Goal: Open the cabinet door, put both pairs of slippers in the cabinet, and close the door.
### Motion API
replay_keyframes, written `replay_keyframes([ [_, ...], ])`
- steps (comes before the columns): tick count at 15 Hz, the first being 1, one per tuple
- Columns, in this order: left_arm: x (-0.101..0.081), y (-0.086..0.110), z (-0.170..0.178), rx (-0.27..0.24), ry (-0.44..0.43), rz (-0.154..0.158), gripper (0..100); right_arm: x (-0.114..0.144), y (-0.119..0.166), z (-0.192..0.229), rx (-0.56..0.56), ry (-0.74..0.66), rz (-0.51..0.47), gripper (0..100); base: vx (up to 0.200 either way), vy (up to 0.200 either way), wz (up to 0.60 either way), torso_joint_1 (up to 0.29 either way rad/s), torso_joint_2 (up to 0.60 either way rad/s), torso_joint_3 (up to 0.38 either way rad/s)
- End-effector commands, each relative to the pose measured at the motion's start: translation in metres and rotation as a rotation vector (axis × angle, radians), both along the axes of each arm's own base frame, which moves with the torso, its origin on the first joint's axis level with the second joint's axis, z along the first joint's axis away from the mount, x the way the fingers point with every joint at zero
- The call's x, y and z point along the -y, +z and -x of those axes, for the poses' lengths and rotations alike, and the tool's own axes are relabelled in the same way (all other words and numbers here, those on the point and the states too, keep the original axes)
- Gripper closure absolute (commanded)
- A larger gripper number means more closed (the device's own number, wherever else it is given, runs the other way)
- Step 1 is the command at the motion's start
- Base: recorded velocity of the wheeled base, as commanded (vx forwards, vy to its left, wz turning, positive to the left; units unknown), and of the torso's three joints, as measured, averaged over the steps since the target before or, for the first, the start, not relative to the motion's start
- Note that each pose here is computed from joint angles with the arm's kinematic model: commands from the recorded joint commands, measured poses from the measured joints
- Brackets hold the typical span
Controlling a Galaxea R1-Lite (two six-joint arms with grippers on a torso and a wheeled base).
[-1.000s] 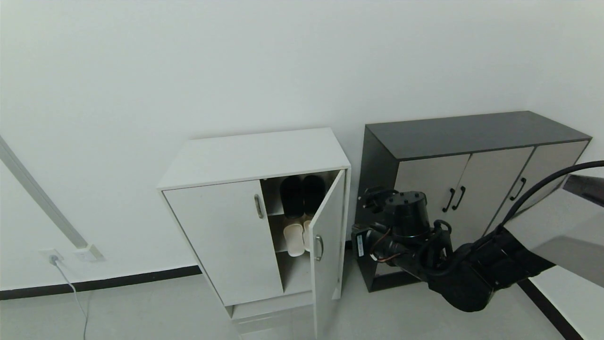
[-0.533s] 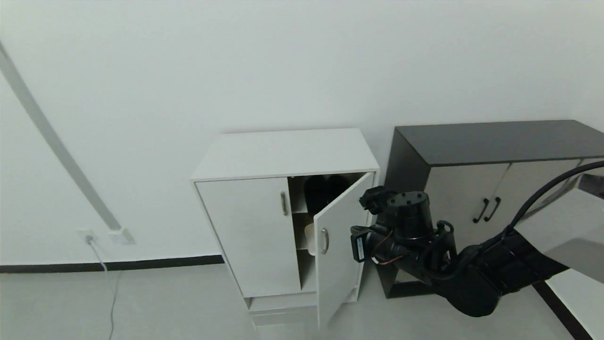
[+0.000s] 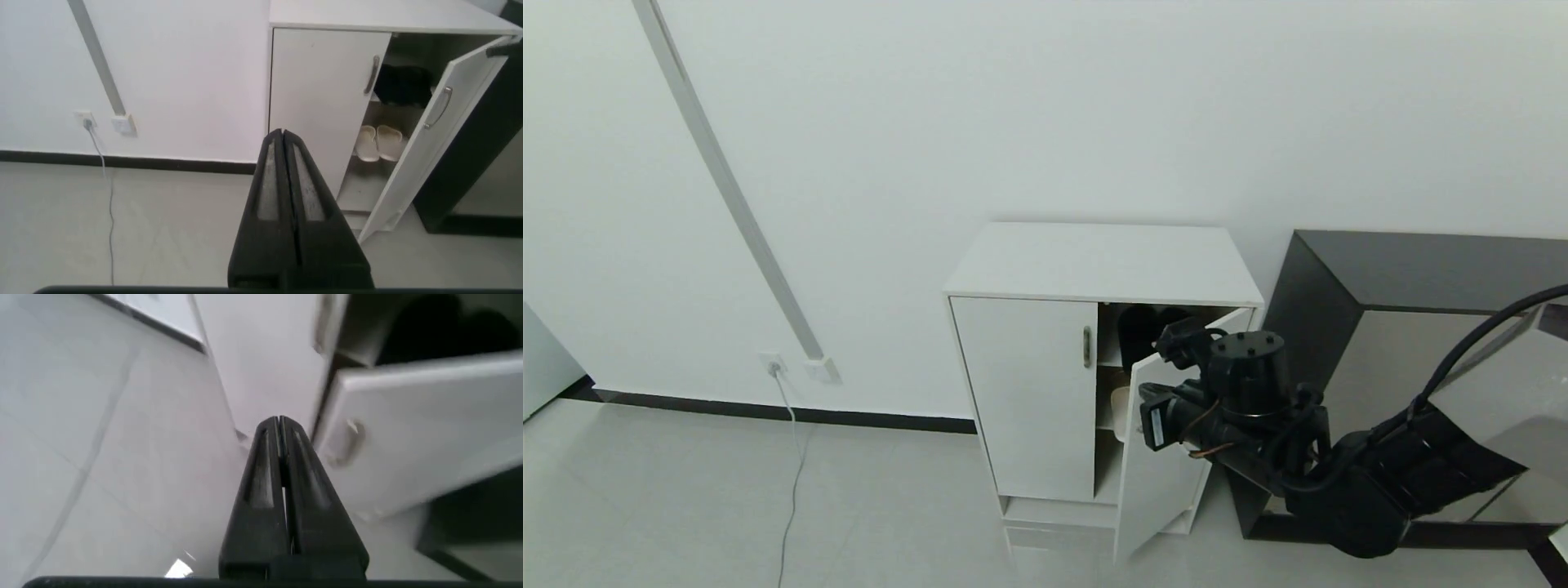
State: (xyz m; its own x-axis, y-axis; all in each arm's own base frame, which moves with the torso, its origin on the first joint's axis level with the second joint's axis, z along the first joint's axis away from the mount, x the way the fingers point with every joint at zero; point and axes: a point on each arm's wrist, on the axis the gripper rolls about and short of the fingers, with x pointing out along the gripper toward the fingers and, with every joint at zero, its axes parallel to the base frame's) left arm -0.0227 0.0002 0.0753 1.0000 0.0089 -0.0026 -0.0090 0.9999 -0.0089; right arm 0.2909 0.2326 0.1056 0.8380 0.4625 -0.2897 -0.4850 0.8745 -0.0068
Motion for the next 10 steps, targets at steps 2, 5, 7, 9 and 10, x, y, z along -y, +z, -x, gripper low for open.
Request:
replay_keyframes([
  [2,0.0,0.0,0.0,0.001,0.002,0.0,100,0.017,-0.01,0.01,-0.033,-0.013,0.051,100,0.0,0.0,0.0,0.0,0.0,0.0],
  [5,0.0,0.0,0.0,0.001,0.002,0.0,100,0.032,-0.026,0.016,-0.082,-0.035,0.08,100,0.2,0.0,0.0,-0.002,0.0,0.005],
  [7,0.0,0.0,0.0,0.001,0.002,0.0,100,0.036,-0.033,0.019,-0.091,-0.037,0.088,100,0.2,0.0,0.0,0.002,0.0,0.002],
  [9,0.0,0.0,0.0,0.001,0.002,0.0,100,0.041,-0.041,0.026,-0.123,-0.038,0.115,100,0.2,0.0,0.0,0.01,0.0,-0.002],
  [10,0.0,0.0,0.0,0.001,0.002,0.0,100,0.042,-0.044,0.027,-0.133,-0.038,0.122,100,0.2,0.0,0.0,0.007,0.02,0.007],
])
